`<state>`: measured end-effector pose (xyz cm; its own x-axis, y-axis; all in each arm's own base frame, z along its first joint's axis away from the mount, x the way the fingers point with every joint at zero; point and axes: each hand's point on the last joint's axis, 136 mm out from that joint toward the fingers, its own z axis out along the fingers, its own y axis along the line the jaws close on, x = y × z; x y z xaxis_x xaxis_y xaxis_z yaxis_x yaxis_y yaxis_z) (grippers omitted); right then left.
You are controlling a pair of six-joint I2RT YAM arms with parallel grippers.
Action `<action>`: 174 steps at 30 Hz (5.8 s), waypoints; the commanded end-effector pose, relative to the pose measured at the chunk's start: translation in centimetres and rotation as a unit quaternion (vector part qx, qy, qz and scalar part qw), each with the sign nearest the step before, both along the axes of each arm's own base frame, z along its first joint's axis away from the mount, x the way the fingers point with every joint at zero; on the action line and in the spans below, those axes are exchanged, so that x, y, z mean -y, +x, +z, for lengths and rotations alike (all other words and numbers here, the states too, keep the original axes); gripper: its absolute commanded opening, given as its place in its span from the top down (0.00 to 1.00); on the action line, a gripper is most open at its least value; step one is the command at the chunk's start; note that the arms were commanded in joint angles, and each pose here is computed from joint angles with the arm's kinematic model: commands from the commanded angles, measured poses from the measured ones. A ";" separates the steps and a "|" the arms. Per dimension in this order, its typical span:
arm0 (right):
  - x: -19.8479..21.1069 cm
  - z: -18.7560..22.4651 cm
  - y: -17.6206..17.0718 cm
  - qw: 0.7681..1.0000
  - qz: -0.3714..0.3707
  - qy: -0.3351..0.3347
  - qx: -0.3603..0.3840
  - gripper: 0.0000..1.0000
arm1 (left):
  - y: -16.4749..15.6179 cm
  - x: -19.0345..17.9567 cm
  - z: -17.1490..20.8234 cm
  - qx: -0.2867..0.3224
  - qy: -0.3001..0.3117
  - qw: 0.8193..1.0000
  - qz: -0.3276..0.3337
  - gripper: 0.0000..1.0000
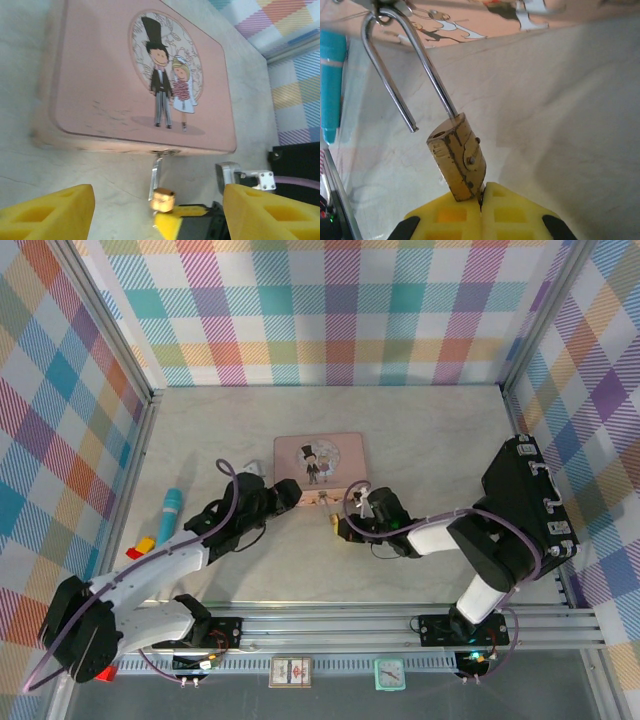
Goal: Unlock the padlock with the key
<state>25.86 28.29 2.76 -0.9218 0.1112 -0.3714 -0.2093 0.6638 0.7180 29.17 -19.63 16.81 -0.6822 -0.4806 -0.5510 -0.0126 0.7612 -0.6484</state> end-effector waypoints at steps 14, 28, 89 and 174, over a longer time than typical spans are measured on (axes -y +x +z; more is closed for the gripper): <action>1.5 2.0 6.3 0.997 -0.018 -0.017 0.070 0.79 | 2.9 -2.1 -3.2 -0.053 0.073 0.996 -0.022 0.29; 3.0 4.8 9.6 0.994 -0.016 -0.004 0.104 0.61 | 6.1 -1.8 -5.3 -0.095 0.085 0.992 -0.001 0.29; -0.6 3.1 13.4 0.990 0.075 0.009 0.121 0.97 | 11.1 -0.7 -9.9 -0.142 0.034 0.989 0.022 0.39; 16.8 6.4 7.8 0.958 -0.138 -0.249 -0.030 1.00 | 0.9 -11.0 -1.7 0.034 0.184 0.980 0.064 0.24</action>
<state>35.02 12.77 8.56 -0.8943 0.2522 -0.3695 0.1008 0.9183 0.3828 30.64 -10.74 15.79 -0.5914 -0.3772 -0.7127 -0.0472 0.8985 -0.4363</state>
